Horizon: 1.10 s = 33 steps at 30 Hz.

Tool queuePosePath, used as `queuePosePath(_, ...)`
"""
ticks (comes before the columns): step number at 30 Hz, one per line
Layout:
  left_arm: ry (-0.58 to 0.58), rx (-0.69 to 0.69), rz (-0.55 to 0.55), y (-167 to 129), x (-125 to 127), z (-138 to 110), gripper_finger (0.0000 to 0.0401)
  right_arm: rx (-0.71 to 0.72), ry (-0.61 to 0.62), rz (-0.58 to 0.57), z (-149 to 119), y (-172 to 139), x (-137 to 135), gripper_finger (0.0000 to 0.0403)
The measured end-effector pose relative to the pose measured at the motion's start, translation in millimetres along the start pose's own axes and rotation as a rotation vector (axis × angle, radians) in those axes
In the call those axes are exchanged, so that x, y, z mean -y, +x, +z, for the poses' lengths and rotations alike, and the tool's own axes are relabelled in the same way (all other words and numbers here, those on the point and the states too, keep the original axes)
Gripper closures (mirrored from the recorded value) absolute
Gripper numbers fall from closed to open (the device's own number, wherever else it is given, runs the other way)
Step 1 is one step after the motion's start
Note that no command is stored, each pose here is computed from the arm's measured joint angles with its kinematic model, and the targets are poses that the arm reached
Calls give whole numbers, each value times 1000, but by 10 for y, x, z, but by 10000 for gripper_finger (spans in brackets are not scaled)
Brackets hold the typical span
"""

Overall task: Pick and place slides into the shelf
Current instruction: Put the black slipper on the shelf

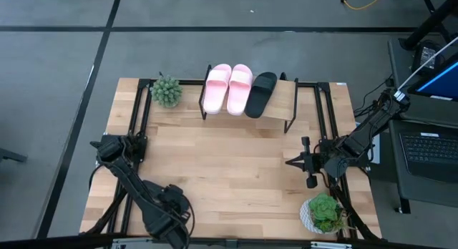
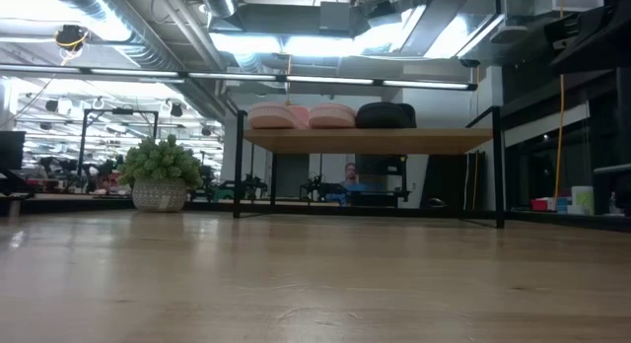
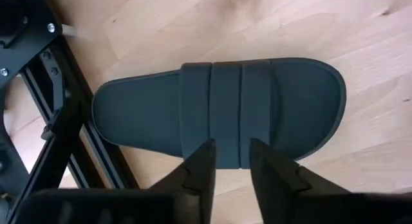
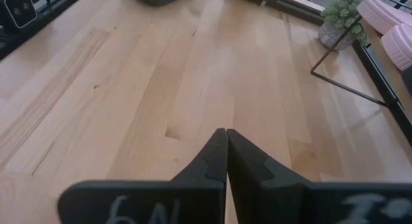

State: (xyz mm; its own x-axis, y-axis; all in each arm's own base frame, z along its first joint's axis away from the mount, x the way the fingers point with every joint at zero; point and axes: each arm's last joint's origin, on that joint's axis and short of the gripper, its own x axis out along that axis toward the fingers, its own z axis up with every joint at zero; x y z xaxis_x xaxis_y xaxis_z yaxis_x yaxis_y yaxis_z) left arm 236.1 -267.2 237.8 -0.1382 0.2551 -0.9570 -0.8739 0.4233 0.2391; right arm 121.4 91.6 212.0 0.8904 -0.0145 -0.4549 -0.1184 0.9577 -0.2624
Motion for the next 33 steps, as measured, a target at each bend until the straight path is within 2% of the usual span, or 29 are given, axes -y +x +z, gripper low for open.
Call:
queuePosePath(3, 7, 3, -1, -2, -12, -28, 297, 0, 1, 1, 0, 0, 0, 393)
queuePosePath(7, 37, 26, -16, -14, -55, -117, 295, 2, 3, 3, 3, 0, -1, 393)
queuePosePath(13, 20, 180, -169, -208, -257, -188, 319, 9, 11, 4, 11, -1, -2, 393)
queuePosePath(18, -34, 199, -244, -337, -430, -170, 337, 9, 11, 5, 11, -1, -2, 393)
queuePosePath(22, -29, 217, -238, -255, -550, -165, 345, 13, 18, 52, 21, -2, -17, 393)
queuePosePath(30, -86, 149, -350, -44, -878, -71, 366, 21, 21, 59, 31, -2, -19, 393)
queuePosePath(33, -88, 146, -353, 59, -993, 0, 373, 21, 21, 58, 31, -1, -18, 393)
